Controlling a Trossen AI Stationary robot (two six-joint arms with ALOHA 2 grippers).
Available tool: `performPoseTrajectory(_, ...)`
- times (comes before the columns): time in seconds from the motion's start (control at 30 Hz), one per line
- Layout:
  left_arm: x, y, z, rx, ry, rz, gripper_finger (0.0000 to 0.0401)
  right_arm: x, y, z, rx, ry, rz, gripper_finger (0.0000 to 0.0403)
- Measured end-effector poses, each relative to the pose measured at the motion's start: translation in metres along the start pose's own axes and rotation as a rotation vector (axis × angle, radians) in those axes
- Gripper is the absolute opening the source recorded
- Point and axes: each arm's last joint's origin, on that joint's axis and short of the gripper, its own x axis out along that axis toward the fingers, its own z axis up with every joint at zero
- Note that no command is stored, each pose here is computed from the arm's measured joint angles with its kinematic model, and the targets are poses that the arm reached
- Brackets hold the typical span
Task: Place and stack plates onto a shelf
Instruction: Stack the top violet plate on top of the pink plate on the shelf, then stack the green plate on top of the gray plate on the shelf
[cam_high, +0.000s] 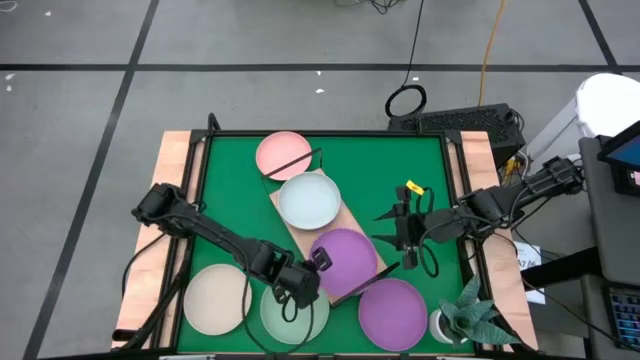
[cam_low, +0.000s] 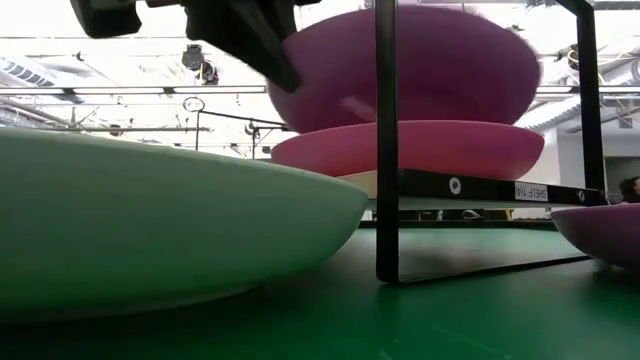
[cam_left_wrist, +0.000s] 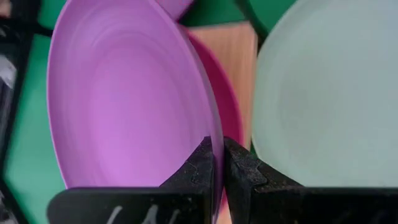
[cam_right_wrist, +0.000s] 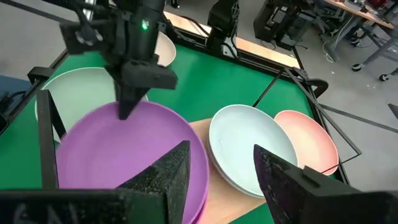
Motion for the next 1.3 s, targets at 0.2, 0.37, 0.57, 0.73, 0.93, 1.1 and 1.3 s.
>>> performPoseTrajectory(0.2,0.012,0.001,0.001,0.014,-0.002,0.009,0.0019,0.000,0.000,0.000,0.000,0.000,0.002,0.0160)
performPoseTrajectory(0.37,0.015,0.003,-0.003,0.028,0.011,0.005,0.0020,0.000,0.000,0.000,0.001,-0.002,0.002,0.0160)
performPoseTrajectory(0.57,0.015,0.007,-0.005,0.001,0.006,0.017,0.0045,0.000,0.000,0.000,0.001,-0.003,0.003,0.0160)
performPoseTrajectory(0.73,0.015,0.007,-0.005,-0.029,0.003,0.014,0.0102,0.000,0.000,0.000,0.016,-0.002,0.003,0.0160)
performPoseTrajectory(0.93,0.016,0.008,-0.005,-0.073,0.002,0.015,0.0153,0.000,0.000,0.000,0.020,-0.002,0.003,0.0160)
performPoseTrajectory(1.1,0.015,0.006,-0.004,-0.143,0.002,0.014,0.0172,0.000,0.000,-0.001,0.047,0.014,0.006,0.0160)
performPoseTrajectory(1.3,0.011,-0.004,0.001,-0.175,0.087,0.101,0.0175,0.005,0.005,-0.016,0.088,0.093,0.011,0.0160)
